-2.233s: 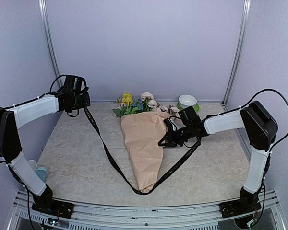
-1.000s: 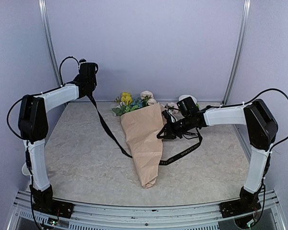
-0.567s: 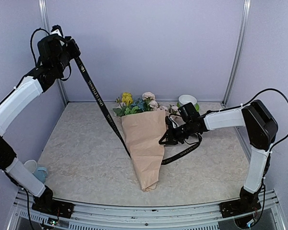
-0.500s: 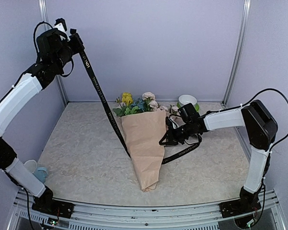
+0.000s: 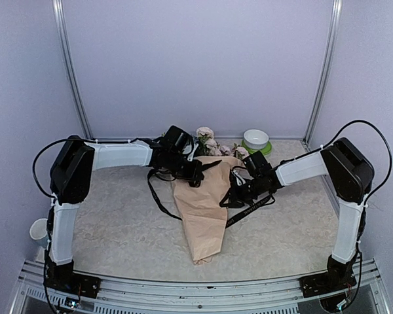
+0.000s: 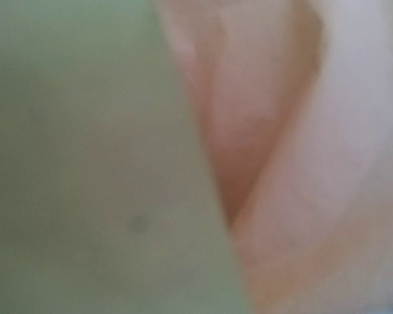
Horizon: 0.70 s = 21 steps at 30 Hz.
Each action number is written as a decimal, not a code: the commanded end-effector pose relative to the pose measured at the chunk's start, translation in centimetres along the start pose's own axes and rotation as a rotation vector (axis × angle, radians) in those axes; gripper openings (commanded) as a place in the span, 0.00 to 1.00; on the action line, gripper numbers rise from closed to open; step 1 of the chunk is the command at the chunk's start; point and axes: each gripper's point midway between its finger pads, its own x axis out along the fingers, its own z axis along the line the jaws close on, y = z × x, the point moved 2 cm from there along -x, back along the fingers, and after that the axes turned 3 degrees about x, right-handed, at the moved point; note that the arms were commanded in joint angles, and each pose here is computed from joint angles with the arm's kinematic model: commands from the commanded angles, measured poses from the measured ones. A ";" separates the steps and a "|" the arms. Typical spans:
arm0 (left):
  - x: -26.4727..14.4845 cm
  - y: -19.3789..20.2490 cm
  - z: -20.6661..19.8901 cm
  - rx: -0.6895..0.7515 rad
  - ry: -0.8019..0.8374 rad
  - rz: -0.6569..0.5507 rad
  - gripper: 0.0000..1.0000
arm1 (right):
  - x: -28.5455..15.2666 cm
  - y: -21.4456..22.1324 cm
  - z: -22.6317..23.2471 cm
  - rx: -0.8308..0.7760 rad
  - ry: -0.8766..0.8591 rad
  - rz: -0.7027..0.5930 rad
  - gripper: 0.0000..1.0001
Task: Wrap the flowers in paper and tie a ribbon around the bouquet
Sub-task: Place the folded bouquet on the ribbon, then pick up the right side of the ribbon from the center of the board.
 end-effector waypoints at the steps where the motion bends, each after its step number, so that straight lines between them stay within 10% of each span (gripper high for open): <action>1: 1.0 1.1 -3.3 -0.006 0.129 0.073 0.00 | 0.0 0.1 -1.1 0.022 0.030 -0.014 0.00; 10: 5.7 6.9 -2.4 -0.077 0.128 0.247 0.00 | -5.7 -2.9 0.7 -0.032 0.096 -0.164 0.33; 14: 5.7 6.8 -2.1 -0.069 0.116 0.240 0.00 | -11.0 -4.4 -2.8 0.044 0.195 -0.281 0.47; 18: 6.0 6.9 -1.9 -0.077 0.126 0.256 0.00 | -14.2 -5.0 -7.2 0.081 0.402 -0.322 0.85; 21: 6.1 6.8 -2.0 -0.076 0.124 0.256 0.00 | -14.2 -4.9 -10.4 0.062 0.601 -0.228 0.90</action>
